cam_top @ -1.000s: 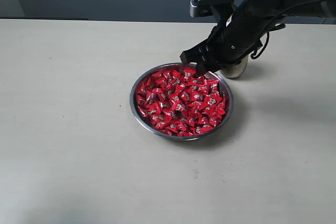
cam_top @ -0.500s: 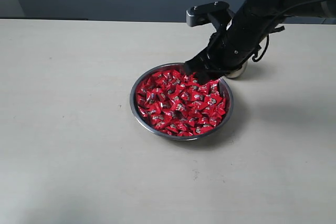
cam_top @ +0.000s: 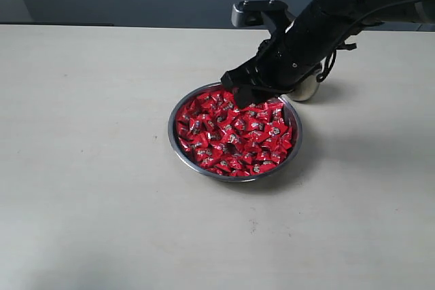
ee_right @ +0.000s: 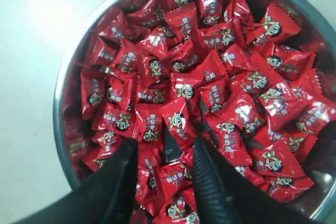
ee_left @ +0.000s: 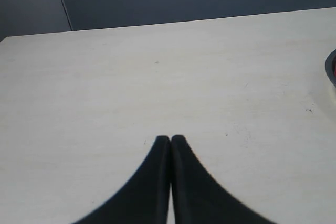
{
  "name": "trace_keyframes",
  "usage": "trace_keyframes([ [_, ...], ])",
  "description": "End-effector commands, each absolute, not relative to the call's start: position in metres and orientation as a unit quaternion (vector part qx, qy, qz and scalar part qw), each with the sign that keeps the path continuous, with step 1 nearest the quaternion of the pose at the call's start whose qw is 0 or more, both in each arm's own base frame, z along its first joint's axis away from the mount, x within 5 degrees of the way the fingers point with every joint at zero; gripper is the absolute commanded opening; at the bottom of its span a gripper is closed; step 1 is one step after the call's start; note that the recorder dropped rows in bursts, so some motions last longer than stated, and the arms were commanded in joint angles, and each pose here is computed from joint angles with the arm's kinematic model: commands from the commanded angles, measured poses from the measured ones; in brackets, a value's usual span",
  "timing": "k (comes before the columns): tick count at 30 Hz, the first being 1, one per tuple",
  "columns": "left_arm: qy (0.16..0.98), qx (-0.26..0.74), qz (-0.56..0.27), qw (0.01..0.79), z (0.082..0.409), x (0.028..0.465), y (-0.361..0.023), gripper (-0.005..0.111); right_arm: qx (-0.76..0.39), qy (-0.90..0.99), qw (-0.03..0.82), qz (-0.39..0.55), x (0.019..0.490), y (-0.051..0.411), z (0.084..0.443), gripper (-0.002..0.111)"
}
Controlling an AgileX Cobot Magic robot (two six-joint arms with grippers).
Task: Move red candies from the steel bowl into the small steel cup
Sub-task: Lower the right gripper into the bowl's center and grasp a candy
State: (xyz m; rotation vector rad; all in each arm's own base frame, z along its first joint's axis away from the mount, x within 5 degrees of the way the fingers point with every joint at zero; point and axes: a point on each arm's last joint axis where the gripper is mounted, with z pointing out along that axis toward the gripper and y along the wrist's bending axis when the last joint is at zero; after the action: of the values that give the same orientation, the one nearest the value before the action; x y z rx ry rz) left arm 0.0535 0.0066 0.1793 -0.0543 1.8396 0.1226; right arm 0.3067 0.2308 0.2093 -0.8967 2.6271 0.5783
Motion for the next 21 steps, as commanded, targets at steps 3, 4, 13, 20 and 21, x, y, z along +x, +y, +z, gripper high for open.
trace_keyframes([
  [3,0.788,-0.024,0.053,0.612,0.183,0.053,0.007,0.0,-0.367,0.905,0.098,0.192,0.303,0.232,0.186,0.035],
  [4,0.788,-0.024,0.053,0.612,0.183,0.053,0.007,0.0,-0.371,0.904,0.093,0.19,0.302,0.233,0.183,0.035],
  [13,0.788,-0.024,0.053,0.612,0.183,0.053,0.007,0.0,-0.52,0.848,0.09,0.059,0.289,0.25,0.165,0.035],
  [20,0.788,-0.024,0.053,0.612,0.183,0.053,0.007,0.0,-0.536,0.838,0.098,0.035,0.292,0.271,0.162,0.035],
  [21,0.788,-0.024,0.053,0.612,0.183,0.053,0.007,0.0,-0.536,0.838,0.098,0.035,0.294,0.272,0.162,0.035],
])
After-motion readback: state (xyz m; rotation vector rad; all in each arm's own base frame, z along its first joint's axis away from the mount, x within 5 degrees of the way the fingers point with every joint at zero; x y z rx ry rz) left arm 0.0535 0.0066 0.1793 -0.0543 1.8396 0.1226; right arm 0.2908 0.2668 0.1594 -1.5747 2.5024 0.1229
